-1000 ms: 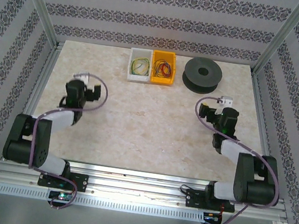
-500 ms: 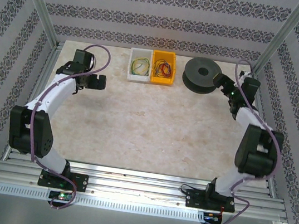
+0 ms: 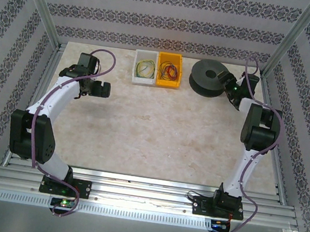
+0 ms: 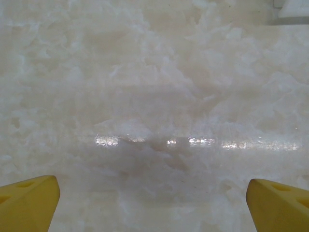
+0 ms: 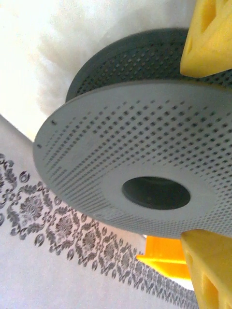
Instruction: Wrap the cables
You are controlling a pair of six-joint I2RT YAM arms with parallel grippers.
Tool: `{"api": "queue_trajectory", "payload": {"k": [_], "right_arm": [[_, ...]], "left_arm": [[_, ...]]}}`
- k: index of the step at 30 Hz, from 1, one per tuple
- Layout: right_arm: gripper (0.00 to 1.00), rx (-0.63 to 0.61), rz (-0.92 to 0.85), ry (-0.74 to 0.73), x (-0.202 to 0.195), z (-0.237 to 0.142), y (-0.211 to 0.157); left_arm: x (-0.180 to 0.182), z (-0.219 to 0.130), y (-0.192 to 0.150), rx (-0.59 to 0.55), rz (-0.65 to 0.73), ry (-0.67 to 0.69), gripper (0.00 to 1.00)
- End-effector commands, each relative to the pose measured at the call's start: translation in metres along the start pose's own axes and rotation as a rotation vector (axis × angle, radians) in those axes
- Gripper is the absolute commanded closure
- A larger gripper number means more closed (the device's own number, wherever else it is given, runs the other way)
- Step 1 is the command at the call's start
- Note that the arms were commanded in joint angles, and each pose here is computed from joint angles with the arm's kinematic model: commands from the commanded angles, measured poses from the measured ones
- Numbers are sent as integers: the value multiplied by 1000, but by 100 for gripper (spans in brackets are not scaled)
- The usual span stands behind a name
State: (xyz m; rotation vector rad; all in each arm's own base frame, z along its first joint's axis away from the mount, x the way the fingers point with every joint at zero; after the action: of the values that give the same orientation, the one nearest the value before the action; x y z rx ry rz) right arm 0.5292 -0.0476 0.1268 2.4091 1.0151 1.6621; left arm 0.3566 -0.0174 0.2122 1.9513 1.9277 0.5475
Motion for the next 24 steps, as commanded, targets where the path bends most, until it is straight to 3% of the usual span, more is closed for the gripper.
{"api": "queue_trajectory", "payload": {"k": [1, 19, 24], "right_arm": [[21, -9, 9, 70, 17, 11, 5], [68, -12, 150, 70, 10, 34, 7], [92, -34, 124, 77, 21, 18, 9]], "left_arm": [[-1, -12, 4, -7, 4, 7, 0], [-1, -21, -2, -32, 10, 5, 0], [0, -26, -6, -44, 8, 7, 0]]}}
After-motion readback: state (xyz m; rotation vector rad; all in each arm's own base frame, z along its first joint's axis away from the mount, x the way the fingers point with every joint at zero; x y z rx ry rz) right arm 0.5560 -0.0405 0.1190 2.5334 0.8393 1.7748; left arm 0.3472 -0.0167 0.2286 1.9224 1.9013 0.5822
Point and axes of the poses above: each hand's point on the last joint's axis, 136 mm out from that joint toward the fingers, its own z axis out along the fingers, its own x axis along the line the jaws close on, y = z × x, the point moved 7 cm from there along -z, back along the fingers, and after that the axes turned 5 degrees about z, right-handed, at the moved point
